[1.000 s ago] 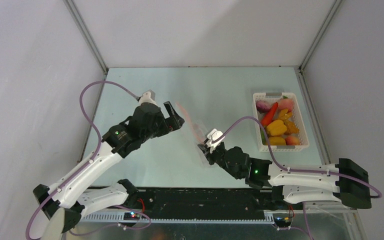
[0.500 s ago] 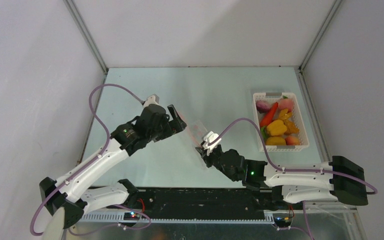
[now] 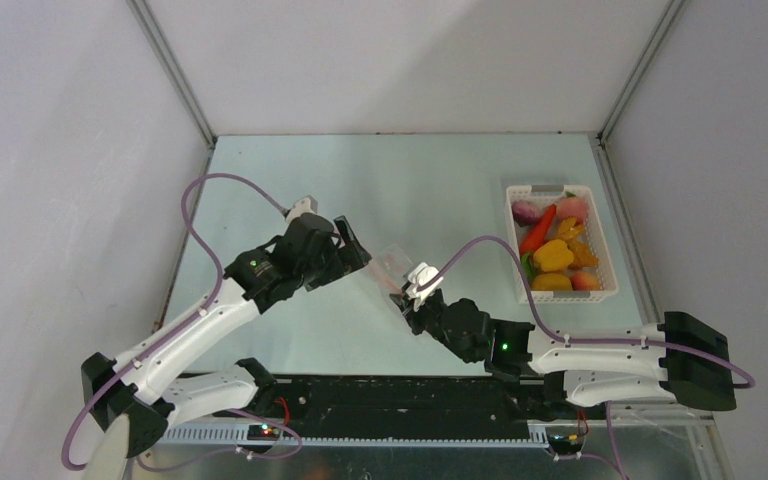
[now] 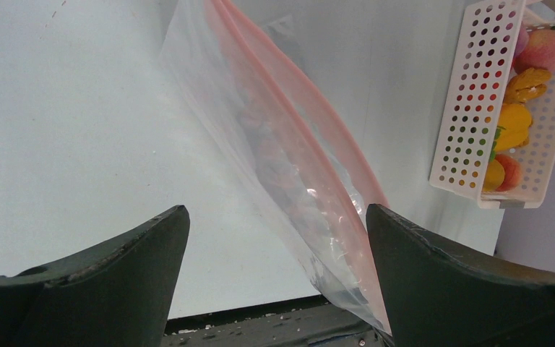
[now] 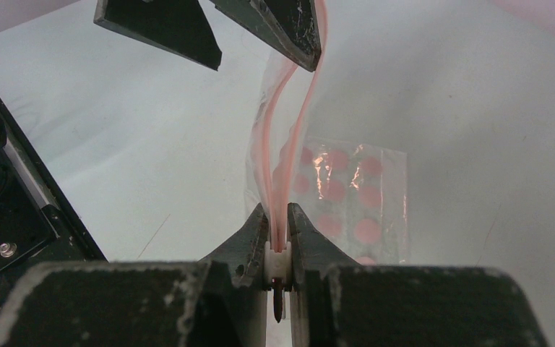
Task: Place the food in the zip-top bag and seal the zipper
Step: Open the zipper of the food storage bag at the center of the board.
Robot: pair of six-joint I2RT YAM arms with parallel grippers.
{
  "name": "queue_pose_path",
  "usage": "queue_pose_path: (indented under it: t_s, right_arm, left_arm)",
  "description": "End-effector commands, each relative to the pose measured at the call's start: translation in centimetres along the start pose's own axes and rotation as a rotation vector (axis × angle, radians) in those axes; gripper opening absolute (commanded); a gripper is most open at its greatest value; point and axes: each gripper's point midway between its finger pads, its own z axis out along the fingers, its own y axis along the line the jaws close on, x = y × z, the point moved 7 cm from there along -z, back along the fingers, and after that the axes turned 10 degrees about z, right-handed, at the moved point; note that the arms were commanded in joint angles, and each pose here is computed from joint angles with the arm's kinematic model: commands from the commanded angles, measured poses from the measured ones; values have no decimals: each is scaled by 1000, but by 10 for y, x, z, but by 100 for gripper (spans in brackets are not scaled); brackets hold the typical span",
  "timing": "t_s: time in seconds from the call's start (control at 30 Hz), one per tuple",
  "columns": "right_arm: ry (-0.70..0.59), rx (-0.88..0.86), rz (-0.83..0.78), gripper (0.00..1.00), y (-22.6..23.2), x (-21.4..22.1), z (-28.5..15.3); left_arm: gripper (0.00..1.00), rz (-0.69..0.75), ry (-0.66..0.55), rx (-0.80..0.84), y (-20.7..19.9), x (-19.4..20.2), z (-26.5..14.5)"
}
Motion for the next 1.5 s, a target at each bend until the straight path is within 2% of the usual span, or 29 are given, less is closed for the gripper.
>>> queue_pose_path:
  t_s: [0.0,0.17,0.5,0.53,0.63,0.73,0.77,0.8,0.83,0.9,0.93,0.97,1.0,1.07,1.13,1.2,1.23,1.33,1.47]
  right_arm:
    - [-75,-8,39,0,5,-15,1]
    - [-80,-18,34,0,8,-14,3]
    - [-63,-23,-5,0,14,-8,0]
    - [-64,-21,-4,0,15,-8,0]
    - [-70,-13,-4,1,15,-9,0]
    - [-68,-19,-14,3,16,-8,0]
    - [-66,-26,-18,4,17,-7,0]
    - [-62,-33,-18,4,18,-6,0]
    - [-60,-37,-17,6,18,-6,0]
    - [-56,-48,-4,15,19,-6,-1]
    - [-47,-54,1,20,20,-5,-2]
    - [-50,-58,17,35,20,-7,-4]
    - [-44,-62,44,43,20,-7,-6]
    - [-71,-64,122,78,20,-19,-13]
    - [-96,-67,196,96,17,-30,-20]
    - [-121,-70,273,99,14,-41,-27]
    - [-116,-75,310,99,13,-42,-29]
    - [-138,-71,409,99,0,-56,-36]
    - [-135,-51,537,99,-20,-63,-40]
  left_arm:
    - [94,-22,22,-6,-3,2,5]
    - [86,-37,55,-17,-8,3,11]
    - [85,-77,89,-49,-14,-1,22]
    - [82,-85,90,-53,-13,-2,22]
    - [68,-95,91,-64,-11,-2,23]
    - [46,-104,87,-71,-10,-2,23]
    - [41,-105,84,-71,-10,-2,23]
    - [31,-105,81,-73,-9,-3,22]
    - [26,-104,76,-72,-9,-4,22]
    - [4,-87,62,-71,-10,-8,20]
    - [2,-80,52,-76,-10,-10,19]
    - [0,-63,36,-73,-12,-16,16]
    - [0,-50,11,-86,-11,-20,14]
    - [0,-16,-61,-123,-10,-36,5]
    - [0,26,-156,-195,-5,-56,-10]
    - [0,55,-304,-243,-7,-90,-36]
    - [0,115,-364,-286,-2,-101,-46]
    - [1,273,-498,-280,-7,-132,-76]
    - [2,497,-535,-162,-25,-144,-76]
